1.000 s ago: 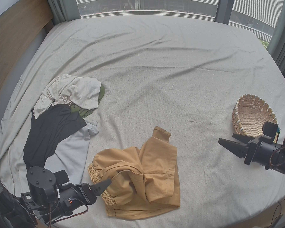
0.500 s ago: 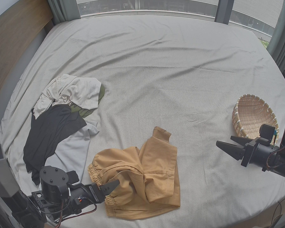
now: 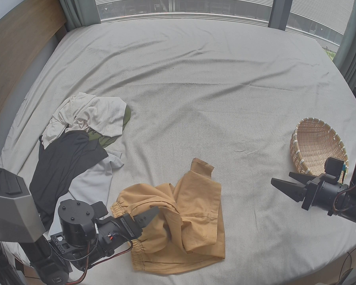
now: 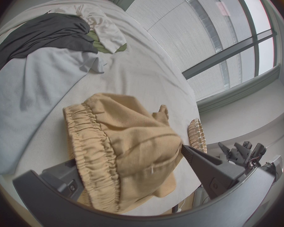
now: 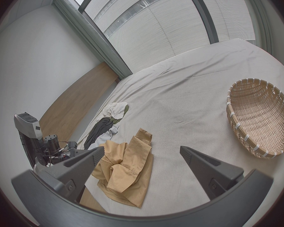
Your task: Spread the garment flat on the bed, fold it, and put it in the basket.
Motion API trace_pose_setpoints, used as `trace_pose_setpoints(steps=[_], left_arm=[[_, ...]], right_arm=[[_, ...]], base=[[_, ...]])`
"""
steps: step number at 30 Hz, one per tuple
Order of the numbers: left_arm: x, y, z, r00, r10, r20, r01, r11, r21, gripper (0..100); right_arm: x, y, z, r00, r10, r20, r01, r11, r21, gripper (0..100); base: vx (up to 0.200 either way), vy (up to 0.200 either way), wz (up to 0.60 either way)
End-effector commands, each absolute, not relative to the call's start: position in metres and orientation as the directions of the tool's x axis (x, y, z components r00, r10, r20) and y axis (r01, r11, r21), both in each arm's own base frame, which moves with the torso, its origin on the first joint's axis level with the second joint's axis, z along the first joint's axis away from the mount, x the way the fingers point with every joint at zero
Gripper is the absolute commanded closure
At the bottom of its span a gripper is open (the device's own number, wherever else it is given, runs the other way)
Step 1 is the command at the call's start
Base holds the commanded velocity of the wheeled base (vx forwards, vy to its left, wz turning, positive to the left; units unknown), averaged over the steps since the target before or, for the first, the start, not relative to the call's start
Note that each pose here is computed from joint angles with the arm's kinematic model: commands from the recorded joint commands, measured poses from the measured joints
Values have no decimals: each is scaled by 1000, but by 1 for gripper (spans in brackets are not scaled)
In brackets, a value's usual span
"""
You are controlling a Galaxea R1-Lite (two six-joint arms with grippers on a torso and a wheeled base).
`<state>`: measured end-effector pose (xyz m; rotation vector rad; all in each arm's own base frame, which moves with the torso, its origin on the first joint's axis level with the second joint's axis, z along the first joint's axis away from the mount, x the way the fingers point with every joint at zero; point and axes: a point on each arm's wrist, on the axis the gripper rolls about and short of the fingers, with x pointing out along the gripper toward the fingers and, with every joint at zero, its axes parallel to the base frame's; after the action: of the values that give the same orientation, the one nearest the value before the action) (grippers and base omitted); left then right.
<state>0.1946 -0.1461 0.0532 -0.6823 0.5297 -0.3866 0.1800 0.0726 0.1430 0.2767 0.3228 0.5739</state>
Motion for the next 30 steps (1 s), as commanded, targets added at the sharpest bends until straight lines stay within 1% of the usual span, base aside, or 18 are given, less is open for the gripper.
trace_pose_setpoints(steps=[1, 15, 16, 22, 30], left_arm=[[197, -147, 56, 811, -501, -302, 178, 703, -688, 0], [198, -143, 55, 822, -484, -301, 165, 707, -688, 0], [198, -143, 55, 823, -484, -298, 166, 706, -689, 100], [198, -143, 58, 826, -487, -285, 177, 703, -689, 100], [199, -142, 81, 846, -500, -182, 235, 658, -715, 100]], right_arm=[[180, 73, 143, 791, 571, -222, -485, 805, 342, 0], [180, 73, 143, 791, 571, -222, -484, 805, 344, 0], [180, 73, 143, 791, 571, -222, -484, 805, 344, 0], [180, 73, 143, 790, 572, -222, -485, 804, 344, 0], [180, 73, 142, 790, 572, -223, -484, 804, 345, 0]], base=[[0, 0, 0], [0, 0, 0], [0, 0, 0], [0, 0, 0], [0, 0, 0]])
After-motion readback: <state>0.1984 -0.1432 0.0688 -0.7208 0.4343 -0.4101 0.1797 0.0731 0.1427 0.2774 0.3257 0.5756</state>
